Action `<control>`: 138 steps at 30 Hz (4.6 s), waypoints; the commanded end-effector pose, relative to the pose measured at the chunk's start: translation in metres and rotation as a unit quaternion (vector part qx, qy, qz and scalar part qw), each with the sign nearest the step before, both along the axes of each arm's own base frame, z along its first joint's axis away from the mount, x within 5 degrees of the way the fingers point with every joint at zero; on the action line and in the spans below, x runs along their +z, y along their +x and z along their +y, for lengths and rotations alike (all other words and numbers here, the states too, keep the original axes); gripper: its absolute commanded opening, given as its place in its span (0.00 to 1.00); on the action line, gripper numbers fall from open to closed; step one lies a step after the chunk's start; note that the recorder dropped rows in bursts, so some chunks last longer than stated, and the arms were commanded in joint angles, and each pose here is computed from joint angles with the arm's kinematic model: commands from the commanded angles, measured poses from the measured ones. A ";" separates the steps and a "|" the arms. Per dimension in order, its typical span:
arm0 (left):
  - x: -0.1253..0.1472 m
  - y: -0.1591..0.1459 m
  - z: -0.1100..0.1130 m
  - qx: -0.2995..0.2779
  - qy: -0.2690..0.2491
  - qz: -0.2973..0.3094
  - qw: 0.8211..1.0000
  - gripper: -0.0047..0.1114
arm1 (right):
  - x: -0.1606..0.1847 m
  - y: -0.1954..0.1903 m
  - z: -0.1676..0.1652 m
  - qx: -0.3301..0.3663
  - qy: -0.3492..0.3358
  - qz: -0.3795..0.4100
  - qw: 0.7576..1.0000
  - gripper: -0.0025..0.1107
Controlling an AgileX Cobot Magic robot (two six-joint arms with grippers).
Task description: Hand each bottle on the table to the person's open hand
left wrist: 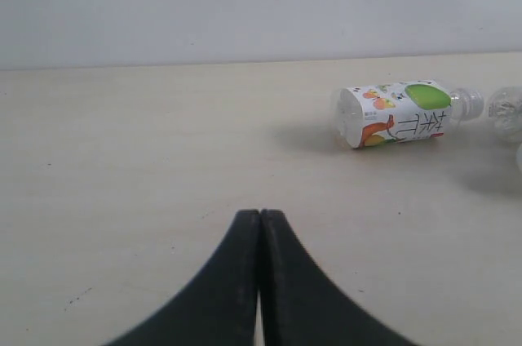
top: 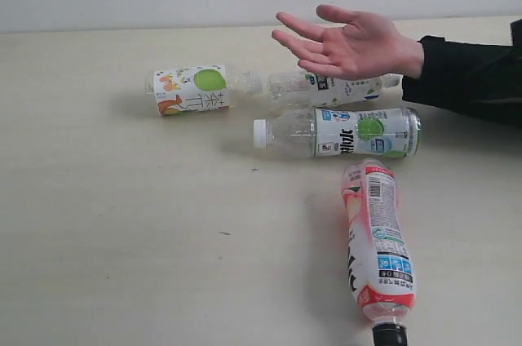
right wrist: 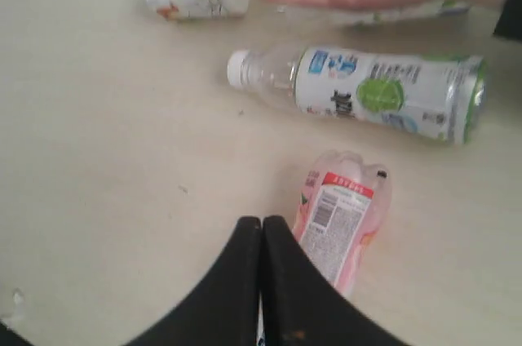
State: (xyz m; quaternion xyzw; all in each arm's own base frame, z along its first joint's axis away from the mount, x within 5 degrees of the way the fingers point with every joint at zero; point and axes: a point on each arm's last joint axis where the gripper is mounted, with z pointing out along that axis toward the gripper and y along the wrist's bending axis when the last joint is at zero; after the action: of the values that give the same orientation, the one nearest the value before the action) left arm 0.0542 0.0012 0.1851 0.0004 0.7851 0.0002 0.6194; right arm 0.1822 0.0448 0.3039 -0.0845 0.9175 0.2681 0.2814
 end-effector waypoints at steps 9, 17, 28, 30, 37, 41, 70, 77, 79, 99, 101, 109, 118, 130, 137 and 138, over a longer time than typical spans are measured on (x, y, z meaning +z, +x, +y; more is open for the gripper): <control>-0.001 0.000 0.000 0.001 -0.003 -0.002 1.000 0.06 | -0.054 0.024 0.046 0.054 -0.146 0.098 0.983 0.02; -0.001 0.000 0.000 0.001 -0.003 -0.002 1.000 0.06 | -0.096 0.032 0.068 0.034 -0.244 0.166 0.955 0.13; -0.001 0.000 0.000 0.001 -0.003 -0.002 1.000 0.06 | -0.112 0.039 0.075 -0.011 -0.235 0.211 0.949 0.55; -0.001 0.000 0.000 0.001 -0.003 -0.002 1.000 0.06 | -0.110 0.041 0.078 -0.019 -0.218 0.204 0.954 0.62; -0.001 0.000 0.000 0.001 -0.003 -0.002 1.000 0.06 | -0.122 0.050 0.084 -0.031 -0.199 0.203 0.958 0.68; -0.001 0.000 0.000 0.001 -0.003 -0.002 1.000 0.06 | -0.139 0.057 0.087 -0.043 -0.202 0.219 0.954 0.68; -0.001 0.000 0.000 0.001 -0.003 -0.002 1.000 0.06 | -0.144 0.062 0.088 0.029 -0.287 0.297 0.910 0.02; -0.001 0.000 0.000 0.001 -0.003 -0.002 1.000 0.06 | -0.091 0.046 0.078 0.031 -0.270 0.239 0.932 0.02; -0.001 0.000 0.000 0.001 -0.003 -0.002 1.000 0.06 | -0.074 0.039 0.074 0.029 -0.265 0.210 0.941 0.02; -0.001 0.000 0.000 0.001 -0.003 -0.002 1.000 0.06 | 0.007 0.161 0.123 0.010 -0.242 0.068 0.968 0.02; -0.001 0.000 0.000 0.001 -0.003 -0.002 1.000 0.06 | -0.003 0.175 0.129 0.013 -0.255 0.075 0.964 0.02; -0.001 0.000 0.000 0.001 -0.003 -0.002 1.000 0.06 | -0.045 0.219 0.136 0.010 -0.320 0.108 0.941 0.02; -0.001 0.000 0.000 0.001 -0.005 -0.002 1.000 0.06 | -0.069 0.232 0.138 0.012 -0.347 0.116 0.931 0.02; -0.001 0.000 0.000 0.001 -0.005 -0.002 1.000 0.06 | -0.068 0.234 0.135 0.010 -0.361 0.106 0.926 0.19; -0.001 0.000 0.000 0.001 -0.003 -0.002 1.000 0.06 | -0.068 0.234 0.137 0.029 -0.368 0.095 0.924 0.56; -0.001 0.000 0.000 0.001 -0.003 -0.002 1.000 0.06 | -0.068 0.234 0.137 0.035 -0.369 0.094 0.924 0.63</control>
State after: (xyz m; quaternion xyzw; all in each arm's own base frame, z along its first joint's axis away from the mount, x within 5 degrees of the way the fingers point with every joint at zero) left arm 0.0542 0.0012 0.1851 0.0004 0.7851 0.0002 0.6194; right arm 0.4131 0.1843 0.2338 -0.1648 0.9770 -0.0558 0.1230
